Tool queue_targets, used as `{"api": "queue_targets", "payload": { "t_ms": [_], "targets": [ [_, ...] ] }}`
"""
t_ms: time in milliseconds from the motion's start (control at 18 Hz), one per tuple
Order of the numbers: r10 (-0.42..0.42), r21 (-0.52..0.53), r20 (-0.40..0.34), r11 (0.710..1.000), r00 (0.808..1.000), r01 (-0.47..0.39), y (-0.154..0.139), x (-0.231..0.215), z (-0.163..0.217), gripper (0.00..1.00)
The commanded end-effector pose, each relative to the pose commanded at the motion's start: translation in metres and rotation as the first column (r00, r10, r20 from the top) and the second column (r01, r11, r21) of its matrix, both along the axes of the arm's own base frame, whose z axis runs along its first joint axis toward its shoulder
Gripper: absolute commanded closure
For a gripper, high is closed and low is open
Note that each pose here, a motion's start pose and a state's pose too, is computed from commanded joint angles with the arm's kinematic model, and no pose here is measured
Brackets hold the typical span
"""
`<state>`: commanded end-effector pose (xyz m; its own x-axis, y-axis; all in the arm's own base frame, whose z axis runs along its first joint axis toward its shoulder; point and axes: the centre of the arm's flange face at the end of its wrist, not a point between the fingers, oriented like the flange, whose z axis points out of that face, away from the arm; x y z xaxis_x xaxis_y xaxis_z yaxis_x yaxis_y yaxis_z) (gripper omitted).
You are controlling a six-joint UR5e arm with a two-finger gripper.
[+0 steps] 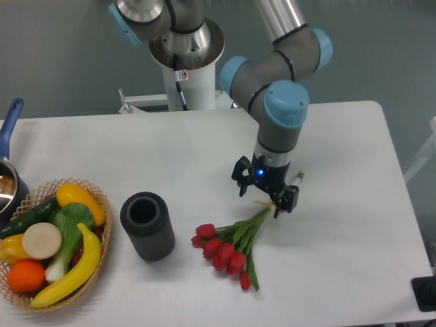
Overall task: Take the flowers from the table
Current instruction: 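Lower the gripper around the tulip stems near the twine tie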
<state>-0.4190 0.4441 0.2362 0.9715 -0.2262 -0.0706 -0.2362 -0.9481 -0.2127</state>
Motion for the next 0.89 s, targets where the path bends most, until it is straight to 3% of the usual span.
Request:
{"api": "queue_targets", "payload": {
  "t_ms": [500, 889],
  "targets": [
    [0.02, -0.002, 0.012, 1.0, 1.0, -0.02, 0.017, -0.01, -0.026, 0.0],
    [-0.017, -0.012, 0.024, 1.0, 1.0, 0.018, 0.033, 0.0, -0.04, 0.0]
  ]
}}
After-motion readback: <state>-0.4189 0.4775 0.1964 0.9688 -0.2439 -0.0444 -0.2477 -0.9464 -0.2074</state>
